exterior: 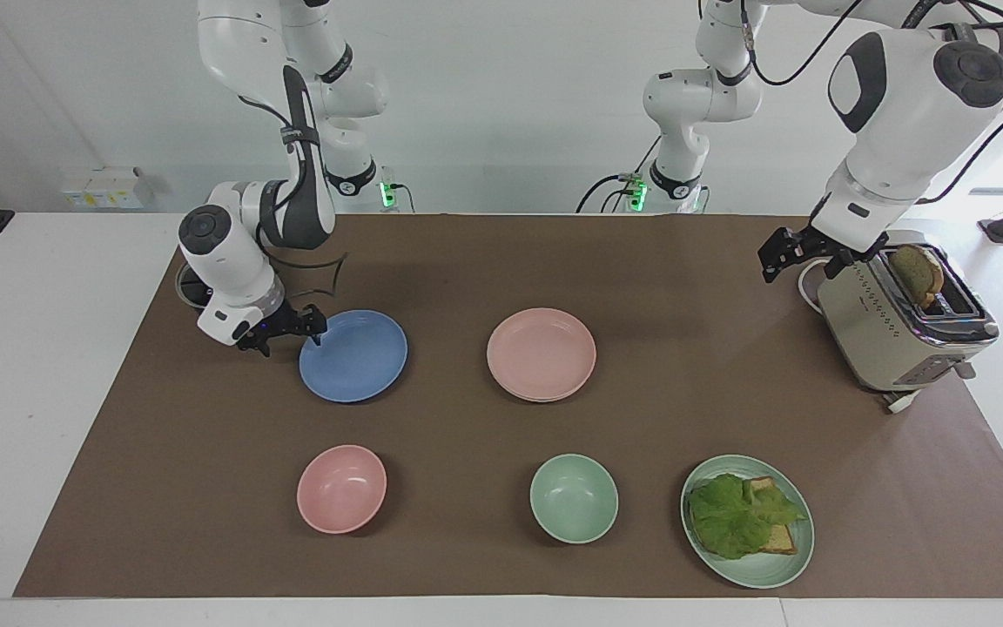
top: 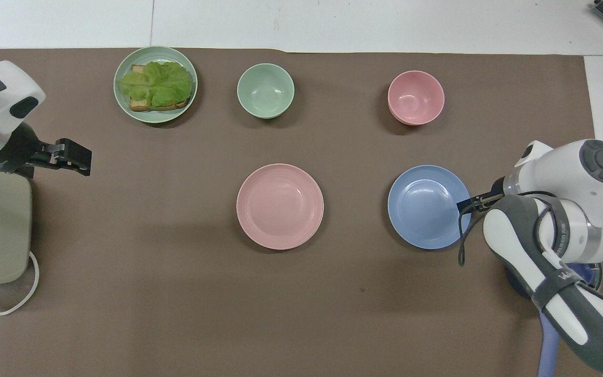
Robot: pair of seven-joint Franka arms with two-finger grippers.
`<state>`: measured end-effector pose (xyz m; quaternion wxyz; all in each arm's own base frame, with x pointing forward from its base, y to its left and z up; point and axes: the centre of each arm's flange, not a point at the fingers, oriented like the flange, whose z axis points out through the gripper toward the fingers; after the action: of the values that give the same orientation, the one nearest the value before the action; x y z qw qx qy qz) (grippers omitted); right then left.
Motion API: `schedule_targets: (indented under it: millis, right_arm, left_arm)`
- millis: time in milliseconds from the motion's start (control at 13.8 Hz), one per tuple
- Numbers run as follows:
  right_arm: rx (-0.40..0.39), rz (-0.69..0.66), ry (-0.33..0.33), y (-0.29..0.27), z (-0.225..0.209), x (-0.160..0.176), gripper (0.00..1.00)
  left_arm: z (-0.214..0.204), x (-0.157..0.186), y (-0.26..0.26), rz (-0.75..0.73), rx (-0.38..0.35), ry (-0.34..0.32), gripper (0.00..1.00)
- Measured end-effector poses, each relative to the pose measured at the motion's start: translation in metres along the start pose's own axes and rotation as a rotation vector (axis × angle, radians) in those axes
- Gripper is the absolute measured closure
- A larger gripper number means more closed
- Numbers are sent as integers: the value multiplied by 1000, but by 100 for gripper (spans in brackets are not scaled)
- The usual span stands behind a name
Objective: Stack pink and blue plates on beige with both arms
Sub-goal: 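Release the pink plate and withdraw the left gripper, then grasp the blue plate rim with the right gripper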
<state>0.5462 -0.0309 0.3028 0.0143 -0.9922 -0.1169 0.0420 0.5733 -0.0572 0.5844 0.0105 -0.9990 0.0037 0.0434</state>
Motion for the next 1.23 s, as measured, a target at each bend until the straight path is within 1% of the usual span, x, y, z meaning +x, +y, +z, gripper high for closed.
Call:
schedule_targets:
  millis: [145,218,435,508,581,944,1089,1234]
  right_arm:
    - [2,1,-6,1,5,0,32]
    - [3,1,-5,1,5,0,45]
    - [14,8,-2,0,5,1,77]
    - [17,15,1,-1,4,1,89]
    - [24,20,6,-2,0,2,93]
    - [28,20,2,-2,-5,4,93]
    - [34,16,5,-5,-23,9,95]
    - [58,31,44,-8,-57,13,95]
  left_arm:
    - [-10,-3,1,2,-1,11,0]
    - [-15,-6,1,2,-1,20,0]
    - [-27,-12,-1,-1,-2,39,0]
    - [-32,-15,-1,-1,-2,49,0]
    - [-37,-18,-2,-1,-2,58,0]
    - [-44,-23,-2,-2,-3,70,0]
    - [-44,-23,-5,-6,-3,70,0]
    - [-44,-23,-6,-9,-3,71,0]
